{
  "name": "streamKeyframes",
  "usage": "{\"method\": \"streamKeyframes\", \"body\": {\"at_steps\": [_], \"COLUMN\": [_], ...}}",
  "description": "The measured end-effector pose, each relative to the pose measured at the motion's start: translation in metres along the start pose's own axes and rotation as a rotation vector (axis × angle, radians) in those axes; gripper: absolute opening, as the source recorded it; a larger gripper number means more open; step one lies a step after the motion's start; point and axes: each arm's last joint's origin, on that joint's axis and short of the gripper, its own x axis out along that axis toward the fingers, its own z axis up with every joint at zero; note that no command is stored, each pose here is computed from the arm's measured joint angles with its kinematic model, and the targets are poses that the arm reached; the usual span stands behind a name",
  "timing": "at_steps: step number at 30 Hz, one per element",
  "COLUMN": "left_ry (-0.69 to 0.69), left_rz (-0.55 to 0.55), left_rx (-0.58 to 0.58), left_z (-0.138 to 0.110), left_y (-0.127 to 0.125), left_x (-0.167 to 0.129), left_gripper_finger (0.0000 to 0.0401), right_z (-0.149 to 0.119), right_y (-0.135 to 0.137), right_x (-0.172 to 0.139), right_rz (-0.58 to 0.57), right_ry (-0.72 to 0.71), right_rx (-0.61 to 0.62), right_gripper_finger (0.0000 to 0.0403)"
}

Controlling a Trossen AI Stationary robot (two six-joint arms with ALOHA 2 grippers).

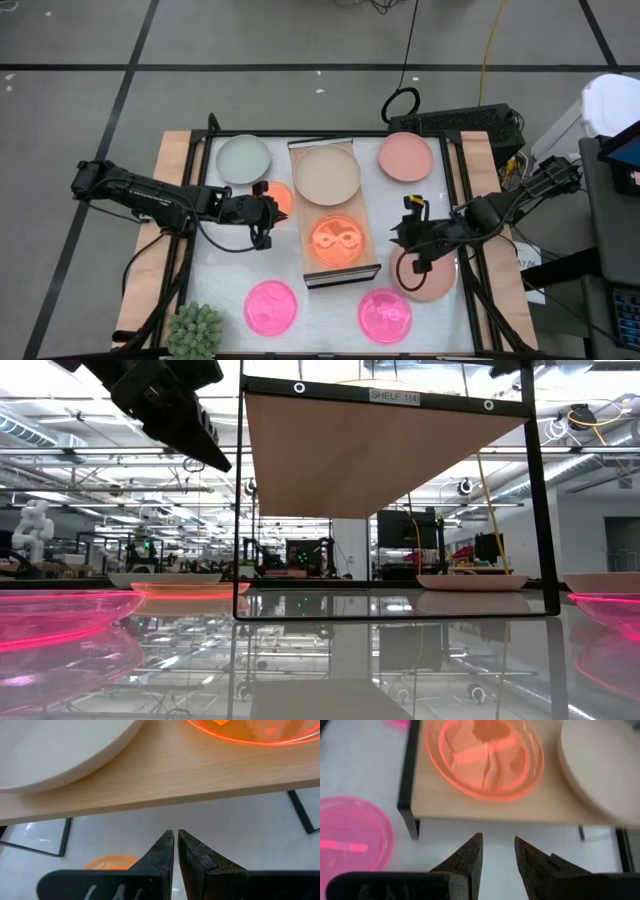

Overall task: Place and stack plates onto a shelf
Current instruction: Stack the gray plate on the brown plate on the shelf

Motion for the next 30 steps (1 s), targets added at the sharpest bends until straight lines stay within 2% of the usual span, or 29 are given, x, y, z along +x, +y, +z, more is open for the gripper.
{"method": "streamKeyframes", "body": {"at_steps": [6, 13, 19, 26, 30], "left_ry": [0.014, 0.017, 0.052, 0.09, 0.131], "left_rz": [0.02, 0.03, 0.039, 0.168, 0.183], "left_rx": [-0.028, -0.08, -0.052, -0.076, -0.098], "left_z": [-0.001, -0.002, -0.005, -0.011, -0.015], "left_y": [0.001, 0.001, 0.002, 0.007, 0.007], "left_x": [0.0, 0.0, -0.001, -0.005, -0.005], "left_gripper_finger": [0.0031, 0.0031, 0.0031, 0.0031, 0.0031], "right_z": [-0.011, -0.013, -0.013, -0.013, -0.012], "right_y": [-0.002, -0.002, -0.002, -0.002, -0.002], "right_x": [-0.001, -0.001, -0.001, -0.001, -0.001], "right_rz": [-0.025, -0.029, -0.03, -0.034, -0.035], "right_ry": [0.107, 0.12, 0.12, 0.119, 0.116], "right_rx": [0.066, 0.082, 0.091, 0.16, 0.174], "right_gripper_finger": [0.0095, 0.0095, 0.0095, 0.0095, 0.0095]}}
